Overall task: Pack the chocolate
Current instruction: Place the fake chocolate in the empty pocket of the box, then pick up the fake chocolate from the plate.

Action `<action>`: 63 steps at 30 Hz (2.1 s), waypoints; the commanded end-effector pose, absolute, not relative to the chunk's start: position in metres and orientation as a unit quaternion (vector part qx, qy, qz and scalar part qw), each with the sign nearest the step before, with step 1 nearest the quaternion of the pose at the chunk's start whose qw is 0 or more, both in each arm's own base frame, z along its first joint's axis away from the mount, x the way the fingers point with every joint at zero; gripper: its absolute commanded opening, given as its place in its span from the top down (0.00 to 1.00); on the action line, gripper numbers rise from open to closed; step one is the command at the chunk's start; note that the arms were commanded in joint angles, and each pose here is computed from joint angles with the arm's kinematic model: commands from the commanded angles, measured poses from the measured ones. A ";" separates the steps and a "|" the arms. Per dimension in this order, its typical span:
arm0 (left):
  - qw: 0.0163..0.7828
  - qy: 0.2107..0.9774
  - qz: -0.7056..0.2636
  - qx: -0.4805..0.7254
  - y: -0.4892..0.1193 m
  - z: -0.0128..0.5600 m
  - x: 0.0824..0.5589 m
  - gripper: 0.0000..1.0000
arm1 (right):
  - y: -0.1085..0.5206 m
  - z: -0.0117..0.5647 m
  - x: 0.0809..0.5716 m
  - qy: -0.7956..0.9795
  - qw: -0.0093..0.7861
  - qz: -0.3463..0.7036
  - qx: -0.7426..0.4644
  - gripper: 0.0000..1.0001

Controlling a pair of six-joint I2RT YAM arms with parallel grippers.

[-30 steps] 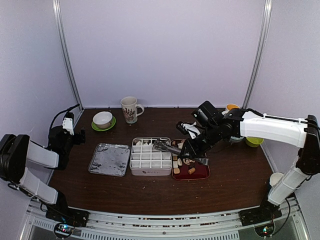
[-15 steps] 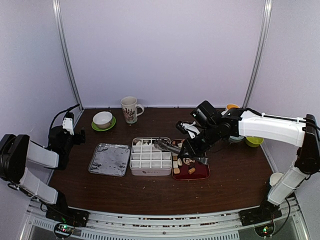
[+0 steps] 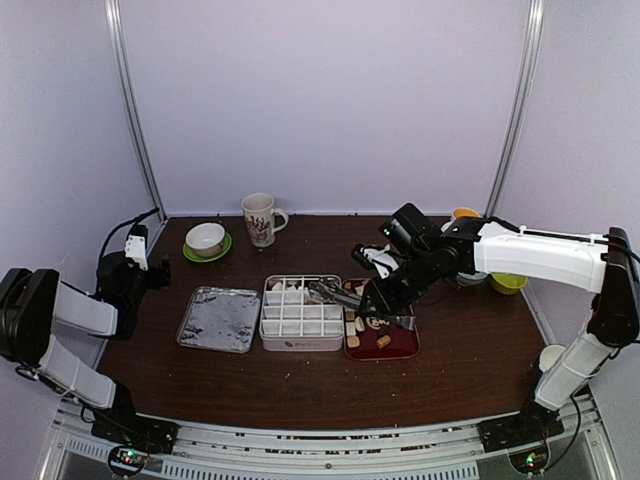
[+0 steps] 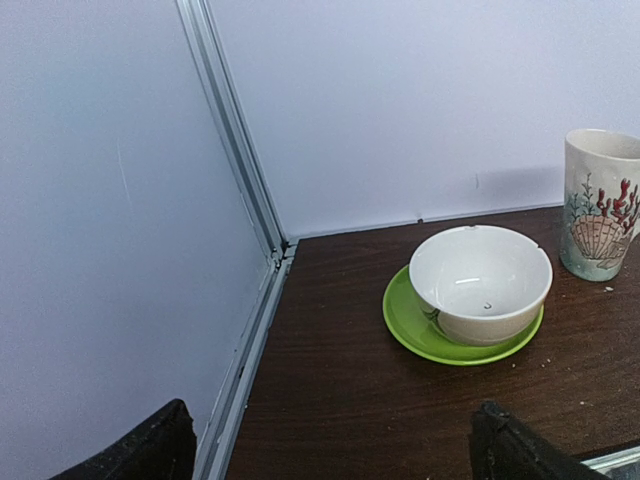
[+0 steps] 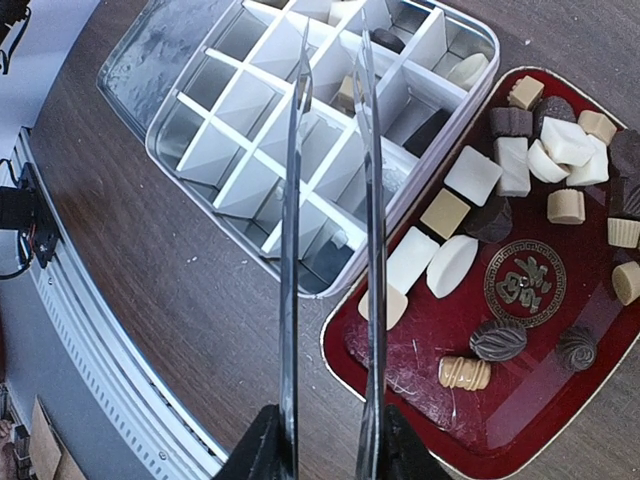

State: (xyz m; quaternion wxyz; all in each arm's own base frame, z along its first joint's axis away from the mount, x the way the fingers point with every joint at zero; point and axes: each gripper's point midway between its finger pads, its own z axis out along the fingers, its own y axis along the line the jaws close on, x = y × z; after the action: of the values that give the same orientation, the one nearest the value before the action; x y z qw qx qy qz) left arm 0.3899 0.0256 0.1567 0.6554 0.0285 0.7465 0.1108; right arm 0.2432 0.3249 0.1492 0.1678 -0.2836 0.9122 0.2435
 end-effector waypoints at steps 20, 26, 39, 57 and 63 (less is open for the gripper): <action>0.670 0.734 0.110 0.023 0.028 0.165 0.390 0.02 | 0.288 0.200 0.245 0.903 0.260 0.203 -0.274 0.68; 0.670 0.734 0.109 0.023 0.028 0.165 0.390 0.02 | 0.260 0.202 0.236 0.909 0.272 0.169 -0.267 0.69; 0.670 0.734 0.110 0.023 0.028 0.165 0.390 0.02 | 0.201 0.176 0.217 0.936 0.242 0.071 -0.244 0.68; 0.670 0.734 0.109 0.023 0.027 0.165 0.390 0.02 | 0.180 0.122 0.196 0.967 0.138 0.069 -0.201 0.64; 0.670 0.734 0.109 0.023 0.027 0.165 0.390 0.02 | 0.174 0.113 0.194 0.971 0.125 0.062 -0.194 0.63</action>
State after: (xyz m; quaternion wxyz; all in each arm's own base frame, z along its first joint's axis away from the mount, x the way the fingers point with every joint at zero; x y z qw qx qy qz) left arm 0.3899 0.0256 0.1567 0.6554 0.0286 0.7465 0.1109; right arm 0.1965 0.1781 0.1192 0.1371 -0.2056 0.9669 0.0638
